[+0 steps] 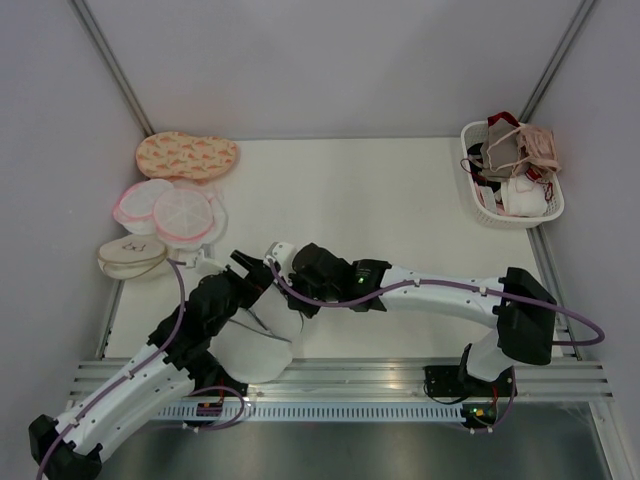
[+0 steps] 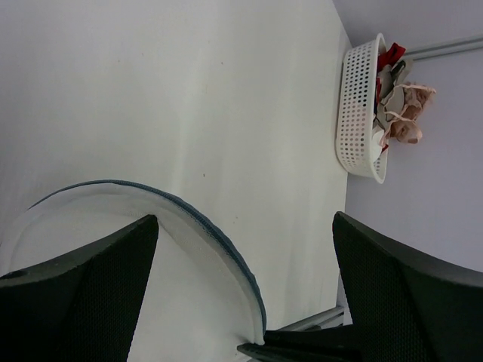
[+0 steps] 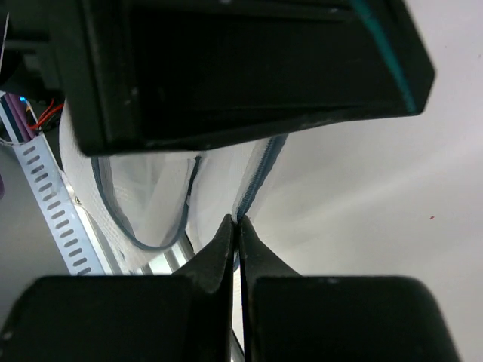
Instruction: Unzip the laundry bag and remove the bra
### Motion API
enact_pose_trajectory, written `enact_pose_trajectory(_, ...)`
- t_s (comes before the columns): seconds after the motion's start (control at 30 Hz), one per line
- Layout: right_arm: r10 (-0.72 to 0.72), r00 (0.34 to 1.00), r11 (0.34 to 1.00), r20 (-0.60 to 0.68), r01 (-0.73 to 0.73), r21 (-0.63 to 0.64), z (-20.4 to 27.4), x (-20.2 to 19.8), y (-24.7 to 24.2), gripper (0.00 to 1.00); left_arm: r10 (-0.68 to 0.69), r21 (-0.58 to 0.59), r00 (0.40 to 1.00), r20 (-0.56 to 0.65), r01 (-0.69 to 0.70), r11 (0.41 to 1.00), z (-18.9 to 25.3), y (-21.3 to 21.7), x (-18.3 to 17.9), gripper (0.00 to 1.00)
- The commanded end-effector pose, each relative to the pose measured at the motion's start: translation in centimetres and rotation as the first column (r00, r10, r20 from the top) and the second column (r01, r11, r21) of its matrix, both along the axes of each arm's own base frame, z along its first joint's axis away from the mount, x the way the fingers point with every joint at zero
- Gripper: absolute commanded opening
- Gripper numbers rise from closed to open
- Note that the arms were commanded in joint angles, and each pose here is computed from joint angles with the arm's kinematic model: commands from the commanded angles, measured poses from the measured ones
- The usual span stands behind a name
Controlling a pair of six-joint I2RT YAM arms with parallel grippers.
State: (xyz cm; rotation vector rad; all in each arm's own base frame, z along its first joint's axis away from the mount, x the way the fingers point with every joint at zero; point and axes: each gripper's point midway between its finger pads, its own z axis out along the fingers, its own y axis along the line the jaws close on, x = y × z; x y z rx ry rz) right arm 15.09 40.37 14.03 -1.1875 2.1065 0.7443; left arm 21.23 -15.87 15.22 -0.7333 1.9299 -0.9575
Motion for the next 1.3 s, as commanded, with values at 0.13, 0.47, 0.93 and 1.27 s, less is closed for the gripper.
enact_pose_trajectory(0.13, 0.064, 0.996, 0.996, 0.058, -0.067, 0.056, 2.1, -0.9, 0.9, 0.01, 0.031, -0.014, 0.999, -0.038, -0.032, 0.999, -0.4, 0.5, -0.2, 1.00)
enact_pose_trajectory(0.47, 0.071, 0.993, 0.990, 0.098, -0.082, 0.118, 3.5, -2.4, 1.0, 0.01, 0.137, 0.006, 0.990, -0.012, -0.137, 0.991, 1.1, 3.0, -0.2, 0.99)
enact_pose_trajectory(0.93, -0.552, 0.649, 0.732, 0.524, 0.678, -0.069, 5.6, 9.8, -12.4, 0.00, 0.275, 0.012, 0.942, 0.191, -0.283, 0.959, 9.7, 8.2, -1.1, 1.00)
enact_pose_trajectory(1.27, -0.741, 0.216, 0.339, 0.635, 0.938, 0.076, 11.1, 15.6, -25.4, 0.00, 0.261, 0.026, 0.948, 0.183, -0.270, 0.962, 9.3, 8.3, -1.4, 0.99)
